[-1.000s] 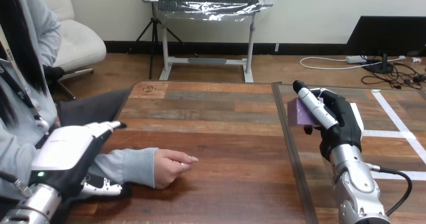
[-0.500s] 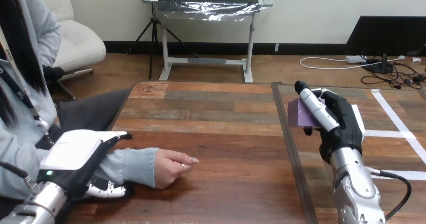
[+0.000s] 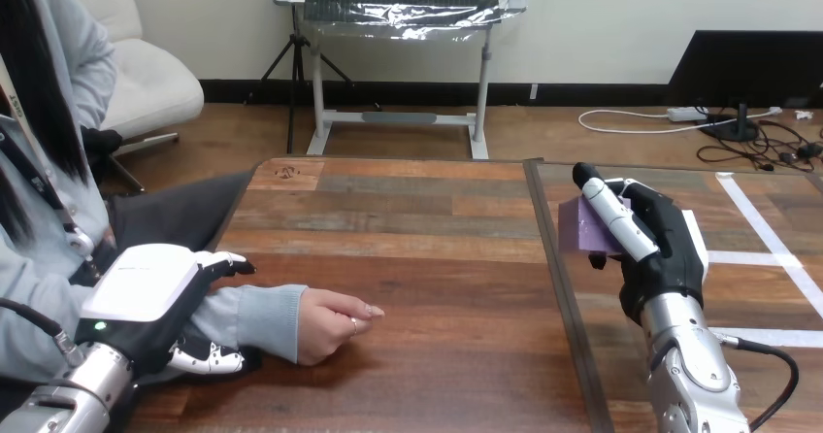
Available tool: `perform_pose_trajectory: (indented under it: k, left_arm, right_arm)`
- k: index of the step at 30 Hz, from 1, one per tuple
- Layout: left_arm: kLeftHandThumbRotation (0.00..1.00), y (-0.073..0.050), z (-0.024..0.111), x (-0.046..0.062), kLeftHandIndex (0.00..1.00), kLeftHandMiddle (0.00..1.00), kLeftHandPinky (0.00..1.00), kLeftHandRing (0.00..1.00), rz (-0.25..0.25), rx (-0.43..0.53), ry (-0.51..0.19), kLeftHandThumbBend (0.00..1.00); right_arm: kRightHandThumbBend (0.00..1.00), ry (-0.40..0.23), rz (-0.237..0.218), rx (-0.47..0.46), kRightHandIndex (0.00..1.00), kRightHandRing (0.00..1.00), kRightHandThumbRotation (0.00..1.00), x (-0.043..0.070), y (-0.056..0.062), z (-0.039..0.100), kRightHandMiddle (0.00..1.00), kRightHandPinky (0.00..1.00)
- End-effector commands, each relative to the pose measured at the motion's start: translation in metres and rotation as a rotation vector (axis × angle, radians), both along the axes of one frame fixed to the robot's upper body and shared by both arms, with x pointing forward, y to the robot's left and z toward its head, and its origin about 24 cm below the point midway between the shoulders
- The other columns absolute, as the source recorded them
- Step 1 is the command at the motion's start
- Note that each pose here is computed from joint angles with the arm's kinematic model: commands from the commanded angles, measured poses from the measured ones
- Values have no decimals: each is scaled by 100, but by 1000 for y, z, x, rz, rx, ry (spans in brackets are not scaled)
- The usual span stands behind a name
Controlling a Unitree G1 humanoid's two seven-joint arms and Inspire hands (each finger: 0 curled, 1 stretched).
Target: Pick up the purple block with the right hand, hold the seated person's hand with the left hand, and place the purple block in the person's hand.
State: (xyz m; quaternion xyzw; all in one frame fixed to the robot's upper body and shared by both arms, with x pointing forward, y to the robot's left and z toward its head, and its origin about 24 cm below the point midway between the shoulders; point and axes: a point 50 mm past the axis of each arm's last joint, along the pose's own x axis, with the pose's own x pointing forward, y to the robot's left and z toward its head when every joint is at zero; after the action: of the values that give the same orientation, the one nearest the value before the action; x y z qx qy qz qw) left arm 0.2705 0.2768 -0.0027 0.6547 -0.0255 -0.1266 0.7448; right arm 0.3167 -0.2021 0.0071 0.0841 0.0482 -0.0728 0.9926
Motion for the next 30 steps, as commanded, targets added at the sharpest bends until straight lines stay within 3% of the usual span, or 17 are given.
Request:
perform_pose_trajectory:
  k: [1, 20, 30]
  left_arm:
    - [38, 1, 3, 7, 74, 74, 73, 76, -11, 32, -10, 100]
    - [33, -3, -9, 6, 67, 66, 68, 67, 26, 15, 23, 100]
    - [31, -7, -13, 6, 61, 59, 54, 56, 40, -3, 35, 100]
  right_arm:
    - [25, -116, 17, 9, 14, 3, 29, 13, 5, 28, 8, 0]
    - [26, -97, 23, 6, 14, 3, 29, 7, 9, 25, 8, 0]
    - [25, -91, 36, 8, 13, 3, 28, 6, 12, 23, 8, 0]
